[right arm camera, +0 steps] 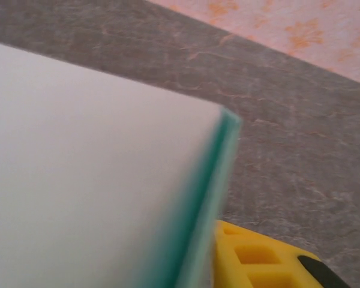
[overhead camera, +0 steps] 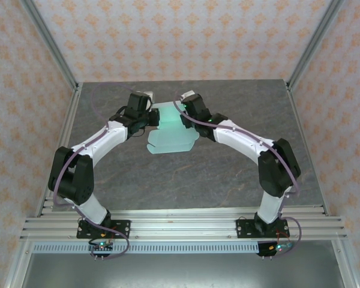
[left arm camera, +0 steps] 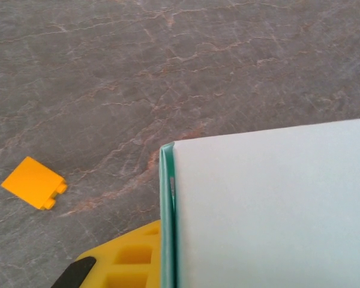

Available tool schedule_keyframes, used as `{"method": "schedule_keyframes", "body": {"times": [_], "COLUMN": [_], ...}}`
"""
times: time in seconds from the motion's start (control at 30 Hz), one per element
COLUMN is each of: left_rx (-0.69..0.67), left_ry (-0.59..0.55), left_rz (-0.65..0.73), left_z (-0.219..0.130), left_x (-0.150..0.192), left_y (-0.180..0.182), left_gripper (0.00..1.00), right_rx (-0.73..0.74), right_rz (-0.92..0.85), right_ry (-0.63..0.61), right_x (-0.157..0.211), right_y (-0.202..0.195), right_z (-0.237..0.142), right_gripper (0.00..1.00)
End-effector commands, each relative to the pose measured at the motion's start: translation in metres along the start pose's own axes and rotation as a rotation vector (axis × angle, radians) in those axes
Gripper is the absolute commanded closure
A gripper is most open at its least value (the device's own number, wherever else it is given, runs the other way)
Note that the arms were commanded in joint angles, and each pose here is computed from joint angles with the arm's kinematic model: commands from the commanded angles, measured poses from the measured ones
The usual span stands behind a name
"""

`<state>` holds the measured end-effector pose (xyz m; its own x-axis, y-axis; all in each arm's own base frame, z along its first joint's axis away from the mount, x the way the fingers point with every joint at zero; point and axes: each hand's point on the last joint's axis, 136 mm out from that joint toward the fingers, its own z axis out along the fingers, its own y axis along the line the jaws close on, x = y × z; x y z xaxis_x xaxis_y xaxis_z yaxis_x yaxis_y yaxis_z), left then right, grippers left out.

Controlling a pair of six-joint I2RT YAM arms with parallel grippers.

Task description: Fold the paper box

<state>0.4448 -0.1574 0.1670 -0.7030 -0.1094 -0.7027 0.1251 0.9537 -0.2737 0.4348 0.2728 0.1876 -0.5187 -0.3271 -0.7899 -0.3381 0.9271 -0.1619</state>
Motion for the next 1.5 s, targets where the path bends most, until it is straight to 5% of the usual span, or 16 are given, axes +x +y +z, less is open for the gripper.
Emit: {"method": "schedule_keyframes", "body": {"times": [0.0, 0.43, 0.77, 1.47], "left_rx": [0.052, 0.045, 0.039, 0.034], "left_ry": [0.002, 0.001, 0.005, 0.019], "left_rz": [0.022, 0.021, 0.015, 0.008], "left_z": [-0.007, -0.008, -0.006, 0.003], "left_x": [-0.006, -0.005, -0.002, -0.001], "left_y": [-0.017, -0.015, -0.013, -0.013], "left_gripper": [1.0, 1.0, 1.0, 1.0], "right_rx": [0.232, 0.444, 0.593, 0.199], "right_rz": [0.072, 0.097, 0.149, 0.191], "right_ry": [-0.085, -0.029, -0.012, 0.004], "right_x": [-0.027, -0.016, -0.004, -0.008], "right_y": [-0.032, -0.058, -0.09, -0.038], "right_z": [-0.004, 0.003, -0.002, -0.003], "right_gripper": [0.77, 0.98, 0.99, 0.52]}}
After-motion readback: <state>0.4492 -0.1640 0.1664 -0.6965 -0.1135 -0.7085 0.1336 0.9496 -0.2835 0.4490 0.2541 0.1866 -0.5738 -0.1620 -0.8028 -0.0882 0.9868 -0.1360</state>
